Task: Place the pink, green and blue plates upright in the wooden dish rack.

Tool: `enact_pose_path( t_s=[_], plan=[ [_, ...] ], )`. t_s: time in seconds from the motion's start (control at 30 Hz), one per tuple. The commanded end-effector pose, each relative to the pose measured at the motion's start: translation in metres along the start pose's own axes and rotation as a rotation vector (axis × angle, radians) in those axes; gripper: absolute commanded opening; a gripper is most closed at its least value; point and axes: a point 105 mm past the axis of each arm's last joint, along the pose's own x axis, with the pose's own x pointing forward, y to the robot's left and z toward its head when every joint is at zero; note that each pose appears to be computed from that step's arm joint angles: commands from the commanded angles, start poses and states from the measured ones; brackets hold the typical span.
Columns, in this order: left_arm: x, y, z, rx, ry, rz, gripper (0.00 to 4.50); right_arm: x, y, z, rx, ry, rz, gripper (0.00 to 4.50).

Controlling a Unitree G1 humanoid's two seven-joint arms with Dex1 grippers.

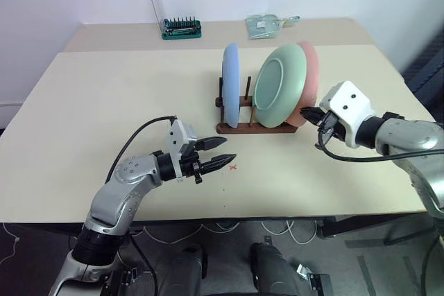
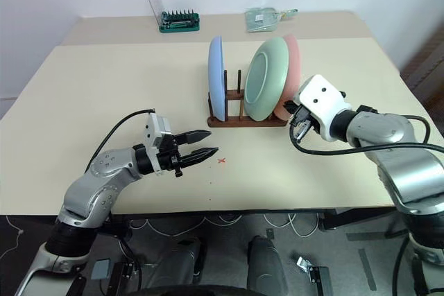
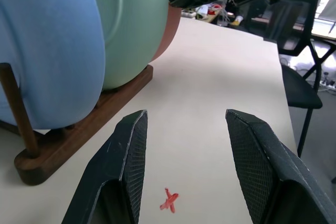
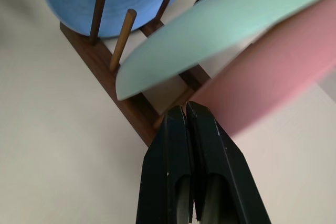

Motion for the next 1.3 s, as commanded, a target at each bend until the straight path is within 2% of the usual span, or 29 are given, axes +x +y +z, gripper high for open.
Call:
enact_pose_path(
  t_s=[0.03,0.17,0.3,0.53,0.63,0.7,0.83,0.93,1.03,1.3],
  plan=[
    [-0.004,0.000,0.009,0.038,-0.027,0.011,2.44,0.003,0.001,0.027,-0.046,-0.104,0.013,0.04],
    [-0.005,0.001,0.008,0.037,-0.028,0.020,2.44,0.007,0.020,0.054,-0.042,-0.227,0.093,0.04],
    [-0.005,0.001,0.007,0.033,-0.029,0.026,2.44,0.006,0.022,0.054,-0.049,-0.217,0.095,0.04],
    [-0.011,0.017,0.006,0.049,-0.034,0.116,2.44,-0.012,0.012,0.023,-0.038,-0.105,0.099,0.04],
    [-0.042,0.056,-0.001,0.053,0.013,0.309,2.44,-0.037,0.020,-0.019,0.073,0.004,0.161,0.04],
    [-0.071,0.071,-0.009,0.054,0.056,0.390,2.44,-0.051,0.017,-0.045,0.110,0.059,0.126,0.04],
    [-0.097,0.083,-0.019,0.063,0.108,0.470,2.44,-0.063,0.005,-0.065,0.144,0.062,0.060,0.04],
    [-0.131,0.094,-0.026,0.063,0.154,0.559,2.44,-0.064,0.003,-0.081,0.197,0.061,0.029,0.04],
    [-0.138,0.094,-0.024,0.072,0.158,0.572,2.44,-0.060,0.003,-0.086,0.202,0.055,0.026,0.04],
    [-0.127,0.079,-0.029,0.072,0.162,0.580,2.44,-0.043,0.004,-0.084,0.241,-0.035,0.009,0.04]
  ],
)
